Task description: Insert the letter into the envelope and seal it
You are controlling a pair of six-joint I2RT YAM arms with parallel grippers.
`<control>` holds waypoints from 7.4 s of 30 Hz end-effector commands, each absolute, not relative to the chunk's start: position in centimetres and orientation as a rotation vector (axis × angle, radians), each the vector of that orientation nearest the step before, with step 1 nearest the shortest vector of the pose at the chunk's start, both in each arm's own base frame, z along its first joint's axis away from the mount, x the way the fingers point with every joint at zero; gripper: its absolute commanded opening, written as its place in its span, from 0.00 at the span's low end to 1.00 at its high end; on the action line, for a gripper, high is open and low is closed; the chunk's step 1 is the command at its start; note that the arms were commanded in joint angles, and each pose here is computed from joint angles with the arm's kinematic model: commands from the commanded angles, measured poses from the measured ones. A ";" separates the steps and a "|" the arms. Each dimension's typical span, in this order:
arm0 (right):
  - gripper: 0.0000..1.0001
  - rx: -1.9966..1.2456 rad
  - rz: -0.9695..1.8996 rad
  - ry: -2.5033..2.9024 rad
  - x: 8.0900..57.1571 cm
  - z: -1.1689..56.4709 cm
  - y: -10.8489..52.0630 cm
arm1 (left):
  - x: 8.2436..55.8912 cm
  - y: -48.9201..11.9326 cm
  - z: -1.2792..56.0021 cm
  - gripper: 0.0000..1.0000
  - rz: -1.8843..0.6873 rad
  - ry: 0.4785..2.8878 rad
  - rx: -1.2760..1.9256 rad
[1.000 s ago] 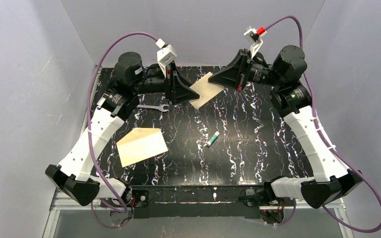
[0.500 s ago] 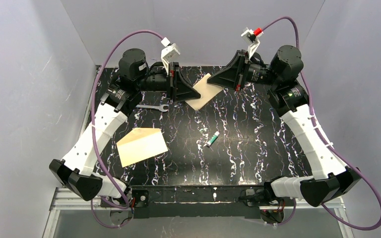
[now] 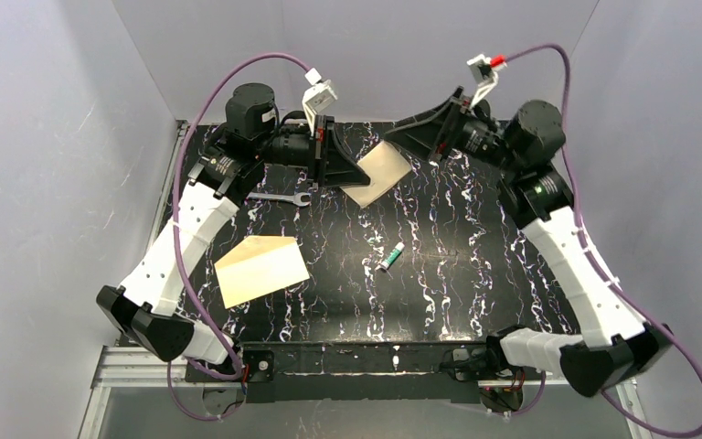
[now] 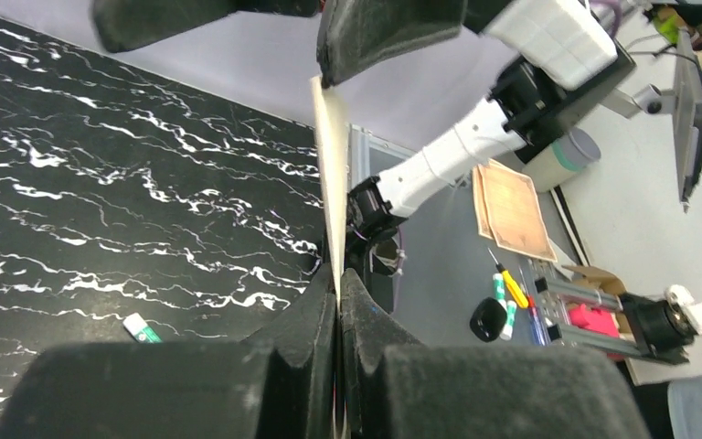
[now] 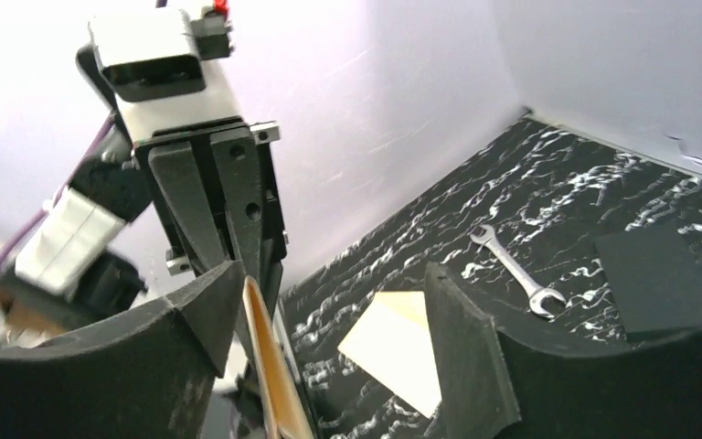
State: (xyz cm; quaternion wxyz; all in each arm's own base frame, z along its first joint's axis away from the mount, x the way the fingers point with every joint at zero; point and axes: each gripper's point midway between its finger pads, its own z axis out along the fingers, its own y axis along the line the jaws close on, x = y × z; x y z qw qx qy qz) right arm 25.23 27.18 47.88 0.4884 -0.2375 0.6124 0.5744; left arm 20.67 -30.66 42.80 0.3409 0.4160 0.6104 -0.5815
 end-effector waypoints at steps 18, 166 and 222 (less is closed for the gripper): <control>0.99 -0.070 1.665 1.071 24.1 54.5 24.5 | 24.5 -30.7 55.1 0.00 -1.667 1.452 0.474; 0.01 -0.199 0.951 2.066 36.4 21.4 27.6 | 37.7 -19.0 12.3 0.61 -0.936 2.503 0.060; 0.01 -0.013 0.894 2.700 24.9 0.6 44.7 | 21.9 -8.1 1.2 0.47 -0.526 2.918 -0.825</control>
